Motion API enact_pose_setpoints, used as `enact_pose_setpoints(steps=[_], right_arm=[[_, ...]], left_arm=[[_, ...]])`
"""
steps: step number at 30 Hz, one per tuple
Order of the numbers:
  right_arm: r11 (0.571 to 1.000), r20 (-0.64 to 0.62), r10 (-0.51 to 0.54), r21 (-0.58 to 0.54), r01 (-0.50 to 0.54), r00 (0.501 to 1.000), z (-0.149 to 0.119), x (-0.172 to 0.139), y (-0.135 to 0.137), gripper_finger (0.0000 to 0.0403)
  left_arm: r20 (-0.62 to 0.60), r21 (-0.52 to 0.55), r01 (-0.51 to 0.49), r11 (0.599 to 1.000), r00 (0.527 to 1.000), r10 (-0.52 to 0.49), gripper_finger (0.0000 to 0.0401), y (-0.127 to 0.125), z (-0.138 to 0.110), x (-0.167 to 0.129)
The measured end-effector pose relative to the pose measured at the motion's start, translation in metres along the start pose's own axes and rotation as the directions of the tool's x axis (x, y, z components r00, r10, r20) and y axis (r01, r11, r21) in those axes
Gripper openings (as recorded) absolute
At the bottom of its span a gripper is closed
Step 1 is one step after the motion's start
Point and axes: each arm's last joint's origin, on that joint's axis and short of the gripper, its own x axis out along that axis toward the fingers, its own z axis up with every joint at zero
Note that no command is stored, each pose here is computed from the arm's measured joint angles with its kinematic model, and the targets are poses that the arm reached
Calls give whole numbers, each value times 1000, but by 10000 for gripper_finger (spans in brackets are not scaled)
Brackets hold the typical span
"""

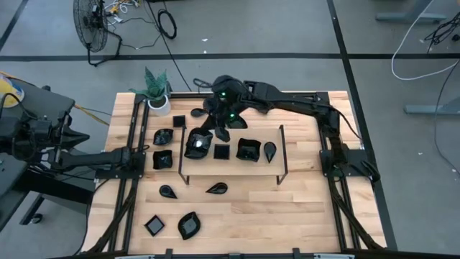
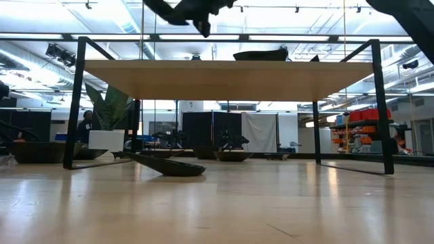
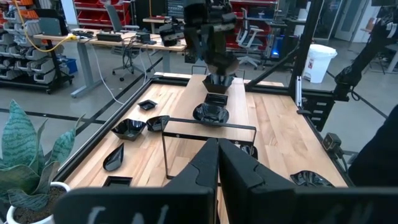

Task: Pick & Place Mini shaped plates
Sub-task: Stack the leaf shaped plate on top of the leaf shaped plate on the shelf

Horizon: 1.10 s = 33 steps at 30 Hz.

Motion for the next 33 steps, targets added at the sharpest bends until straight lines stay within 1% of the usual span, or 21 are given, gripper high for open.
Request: enact_pose_setpoints(steps=[3,9,13,17,19,22,27,33], right_arm=[[997,-14,33,-68,-34,999,-4,10,-4,0],[992,-19,42,-117,-43,999,-11,30,-13,0],[992,-13,35,-124,-36,999,-13,41,-18,0],[994,-32,21,-108,-24,999,-19,50,-23,0],[996,-46,4,-85,-8,999,-21,52,-24,0],[997,-52,-22,-79,18,998,-22,52,-24,0],[999,-86,-22,-33,19,996,-27,54,-25,0],[999,-95,-20,-26,18,995,-28,54,-24,0]], left_arm=[[0,0,0,1000,1000,0,18,0,0,0],[0,0,0,1000,1000,0,18,0,0,0],[0,0,0,1000,1000,0,18,0,0,0],[0,0,0,1000,1000,0,18,0,0,0],[0,0,0,1000,1000,0,18,0,0,0],[0,0,0,1000,1000,0,18,0,0,0],[0,0,1,1000,1000,-1,18,0,0,0],[0,0,0,1000,1000,0,18,0,0,0]])
